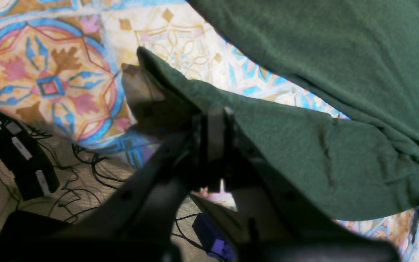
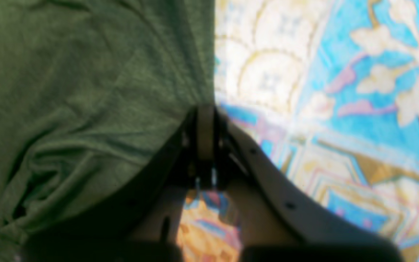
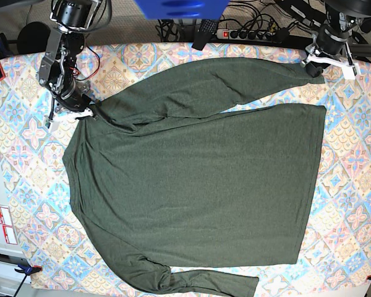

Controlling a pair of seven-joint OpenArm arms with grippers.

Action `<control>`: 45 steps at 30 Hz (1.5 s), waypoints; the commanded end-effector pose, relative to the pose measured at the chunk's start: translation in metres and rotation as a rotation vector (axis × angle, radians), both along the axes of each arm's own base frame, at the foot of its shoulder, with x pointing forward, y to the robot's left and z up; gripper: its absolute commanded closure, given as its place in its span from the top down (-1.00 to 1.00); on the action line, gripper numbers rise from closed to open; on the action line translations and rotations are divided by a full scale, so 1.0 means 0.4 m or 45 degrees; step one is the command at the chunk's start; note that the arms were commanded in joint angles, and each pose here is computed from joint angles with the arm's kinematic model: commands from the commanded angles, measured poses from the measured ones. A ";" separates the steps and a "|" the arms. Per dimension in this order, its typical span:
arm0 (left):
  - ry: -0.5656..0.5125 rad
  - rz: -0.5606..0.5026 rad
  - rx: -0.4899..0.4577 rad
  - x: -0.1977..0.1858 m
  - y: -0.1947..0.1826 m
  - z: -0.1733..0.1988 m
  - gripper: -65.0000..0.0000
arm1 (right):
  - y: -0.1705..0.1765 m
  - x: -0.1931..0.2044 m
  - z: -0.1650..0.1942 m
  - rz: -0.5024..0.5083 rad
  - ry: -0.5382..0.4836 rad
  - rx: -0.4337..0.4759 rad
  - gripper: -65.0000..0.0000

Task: Fold the T-shirt properly
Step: 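Lift the shoulder edge with both grippers and pull it taut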

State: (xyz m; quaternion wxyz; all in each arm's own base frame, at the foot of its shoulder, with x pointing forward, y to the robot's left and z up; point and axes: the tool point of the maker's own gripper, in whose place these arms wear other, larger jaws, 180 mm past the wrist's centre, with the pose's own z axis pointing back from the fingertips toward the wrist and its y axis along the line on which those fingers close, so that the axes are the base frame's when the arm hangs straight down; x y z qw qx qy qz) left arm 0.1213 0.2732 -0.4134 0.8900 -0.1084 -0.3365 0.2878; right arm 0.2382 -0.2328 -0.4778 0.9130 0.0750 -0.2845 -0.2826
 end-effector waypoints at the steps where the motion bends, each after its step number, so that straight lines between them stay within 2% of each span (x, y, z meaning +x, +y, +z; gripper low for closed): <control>1: -0.010 -0.025 0.043 -0.004 0.018 0.017 -1.00 | -0.004 -0.015 0.004 0.014 0.007 -0.010 -0.99; 4: 0.001 -0.043 0.067 -0.009 0.021 0.017 -1.00 | -0.004 -0.037 0.010 0.010 0.005 -0.006 -0.99; 9: 0.000 -0.140 0.156 -0.027 0.036 0.031 -1.00 | 0.026 -0.090 0.001 -0.054 -0.006 0.156 -1.00; 12: 0.001 -0.210 0.198 -0.032 0.031 0.036 -1.00 | 0.012 -0.100 0.009 -0.074 -0.020 0.195 -1.00; 17: -0.048 -0.181 0.317 -0.005 0.096 0.084 -1.00 | 0.008 -0.086 0.020 -0.085 -0.048 0.223 -1.00; 21: -0.164 -0.142 0.359 0.074 0.124 0.129 -1.00 | 0.011 -0.087 0.017 -0.083 -0.044 0.226 -1.00; 27: -0.351 -0.117 0.367 0.209 0.122 0.193 -1.00 | 0.016 0.016 0.062 -0.069 -0.150 0.236 -1.00; 32: -0.501 -0.095 0.366 0.312 0.119 0.258 -1.00 | 0.016 0.030 0.069 -0.068 -0.165 0.236 -1.00; 37: -0.474 -0.051 0.287 0.393 0.144 0.240 -1.00 | 0.012 0.038 0.075 -0.072 -0.176 0.235 -1.00; 40: -0.437 -0.007 0.243 0.407 0.164 0.198 -1.00 | 0.014 0.089 0.105 -0.063 -0.234 0.238 -1.00; 45: -0.341 0.043 0.158 0.414 0.172 0.106 -1.00 | 0.016 0.103 0.113 -0.060 -0.249 0.239 -1.00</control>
